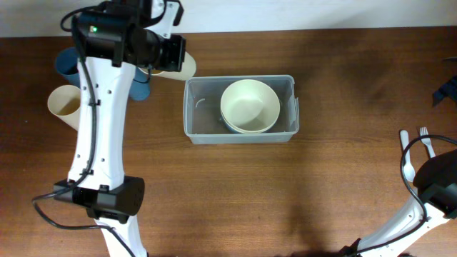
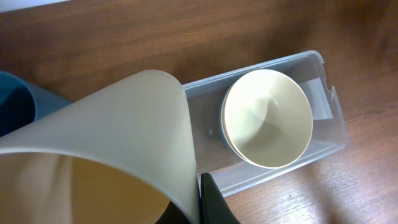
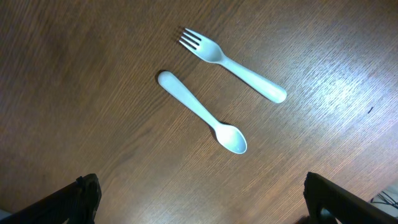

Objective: Pack container
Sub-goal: 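Carry the cream cup to the bin's left end and release it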

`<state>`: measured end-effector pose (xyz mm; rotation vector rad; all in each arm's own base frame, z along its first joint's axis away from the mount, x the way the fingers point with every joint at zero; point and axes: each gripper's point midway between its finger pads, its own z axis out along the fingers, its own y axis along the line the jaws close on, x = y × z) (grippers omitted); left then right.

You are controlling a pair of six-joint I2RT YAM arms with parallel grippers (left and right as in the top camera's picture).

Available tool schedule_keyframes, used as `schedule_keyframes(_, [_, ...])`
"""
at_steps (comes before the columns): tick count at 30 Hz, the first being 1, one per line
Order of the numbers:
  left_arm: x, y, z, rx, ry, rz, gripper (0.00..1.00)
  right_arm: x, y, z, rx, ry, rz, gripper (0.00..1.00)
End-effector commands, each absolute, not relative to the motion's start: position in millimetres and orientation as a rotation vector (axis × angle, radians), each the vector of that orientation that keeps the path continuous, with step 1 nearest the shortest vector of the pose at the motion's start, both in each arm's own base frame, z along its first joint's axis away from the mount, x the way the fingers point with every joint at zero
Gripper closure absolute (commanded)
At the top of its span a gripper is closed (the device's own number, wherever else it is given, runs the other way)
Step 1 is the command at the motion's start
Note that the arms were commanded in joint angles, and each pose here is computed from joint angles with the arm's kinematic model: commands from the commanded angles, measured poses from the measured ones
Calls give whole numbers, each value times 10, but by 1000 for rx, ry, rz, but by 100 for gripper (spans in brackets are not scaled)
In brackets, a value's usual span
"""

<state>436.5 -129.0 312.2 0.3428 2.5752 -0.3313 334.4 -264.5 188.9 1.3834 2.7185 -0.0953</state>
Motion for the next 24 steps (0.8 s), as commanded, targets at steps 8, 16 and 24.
schedule_keyframes(8, [4397,-1630,2636,440,2696,-306,98,3330,-2637,1931,1385,2709,-115,2])
schedule_keyframes(16, [4396,-1762,2392,483,2754,-293,98,3330,-2637,1931,1385,2709,-115,1])
schedule_keyframes(24, [4381,-1696,2141,482,2841,-233,98,3330,-2637,1931,1385,2709,-115,1])
